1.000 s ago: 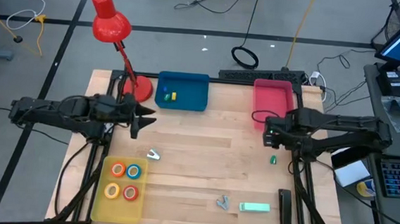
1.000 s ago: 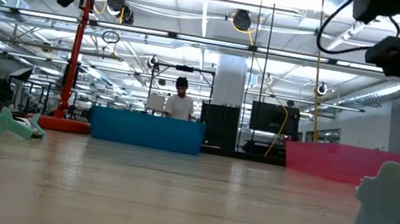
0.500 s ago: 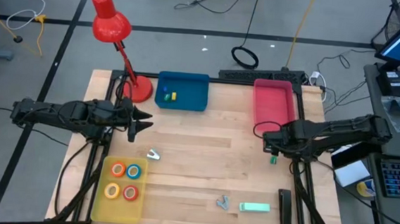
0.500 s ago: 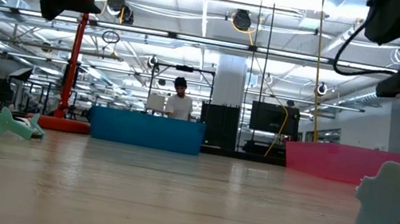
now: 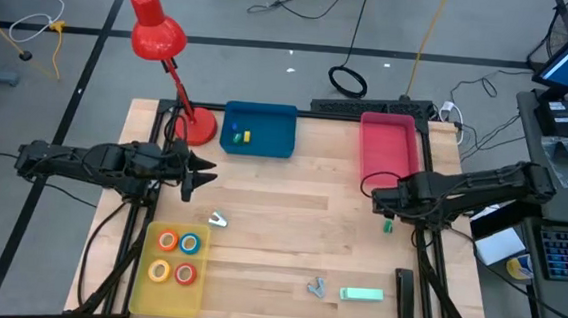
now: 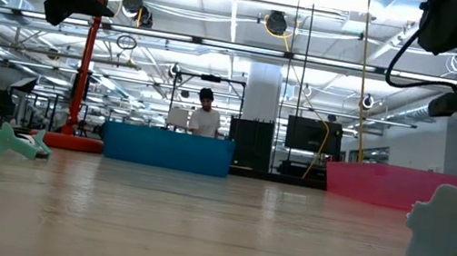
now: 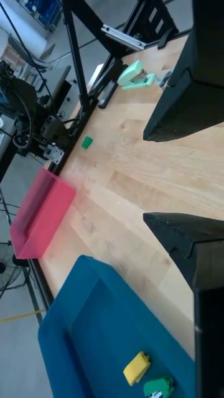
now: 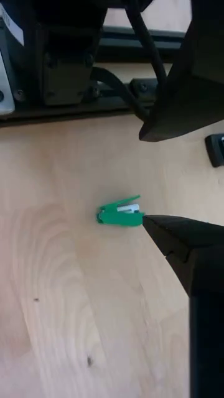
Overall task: Pick and place Stapler, Stapler remover, tape
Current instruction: Put the green stapler into the blue bin
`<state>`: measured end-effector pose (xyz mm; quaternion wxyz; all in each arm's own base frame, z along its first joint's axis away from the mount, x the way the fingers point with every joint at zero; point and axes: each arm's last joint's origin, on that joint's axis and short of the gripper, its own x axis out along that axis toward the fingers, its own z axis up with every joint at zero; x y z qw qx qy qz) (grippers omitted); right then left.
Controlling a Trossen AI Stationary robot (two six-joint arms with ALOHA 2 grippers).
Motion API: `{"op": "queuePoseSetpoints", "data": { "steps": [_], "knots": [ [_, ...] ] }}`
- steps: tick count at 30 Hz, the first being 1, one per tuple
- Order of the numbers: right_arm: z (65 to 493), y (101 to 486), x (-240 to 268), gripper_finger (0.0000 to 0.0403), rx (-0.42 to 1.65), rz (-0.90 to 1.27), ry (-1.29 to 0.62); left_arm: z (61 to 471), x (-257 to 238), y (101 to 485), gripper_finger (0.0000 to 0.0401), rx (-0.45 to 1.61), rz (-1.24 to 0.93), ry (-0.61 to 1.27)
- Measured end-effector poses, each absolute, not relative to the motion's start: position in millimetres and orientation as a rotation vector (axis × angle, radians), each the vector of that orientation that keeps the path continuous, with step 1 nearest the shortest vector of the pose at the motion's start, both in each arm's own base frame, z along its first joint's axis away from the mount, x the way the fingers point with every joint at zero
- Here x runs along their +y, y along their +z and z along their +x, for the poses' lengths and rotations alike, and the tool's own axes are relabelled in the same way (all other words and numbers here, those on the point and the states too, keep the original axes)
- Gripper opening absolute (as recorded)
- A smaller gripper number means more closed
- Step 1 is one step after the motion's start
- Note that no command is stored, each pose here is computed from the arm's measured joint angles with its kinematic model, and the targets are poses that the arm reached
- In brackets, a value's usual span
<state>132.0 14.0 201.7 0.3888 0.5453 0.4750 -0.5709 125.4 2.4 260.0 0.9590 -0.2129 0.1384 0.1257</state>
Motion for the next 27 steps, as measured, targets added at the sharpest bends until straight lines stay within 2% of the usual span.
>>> {"op": "queuePoseSetpoints", "data": {
  "steps": [13,15,17,19,22,27],
  "knots": [
    [142.2,188.7,14.8,0.0196,1.250,1.334,-1.554,126.1,2.4,262.0,0.0198,0.260,-0.431,0.249],
    [145.2,187.4,15.5,0.0196,1.251,1.360,-1.536,126.1,2.4,262.0,0.0198,0.260,-0.431,0.249],
    [157.7,183.6,16.5,0.0196,1.176,1.443,-1.410,126.1,2.4,262.0,0.0198,0.260,-0.431,0.249],
    [156.0,178.6,16.0,0.0196,1.164,1.430,-1.426,126.2,2.4,262.1,0.0198,0.259,-0.432,0.248],
    [164.2,175.4,15.4,0.0196,1.082,1.464,-1.345,126.8,2.3,262.9,0.0198,0.251,-0.431,0.242],
    [150.1,164.8,15.5,0.0196,1.171,1.438,-1.425,127.0,2.3,263.8,0.0198,0.243,-0.427,0.238]
  ]
}}
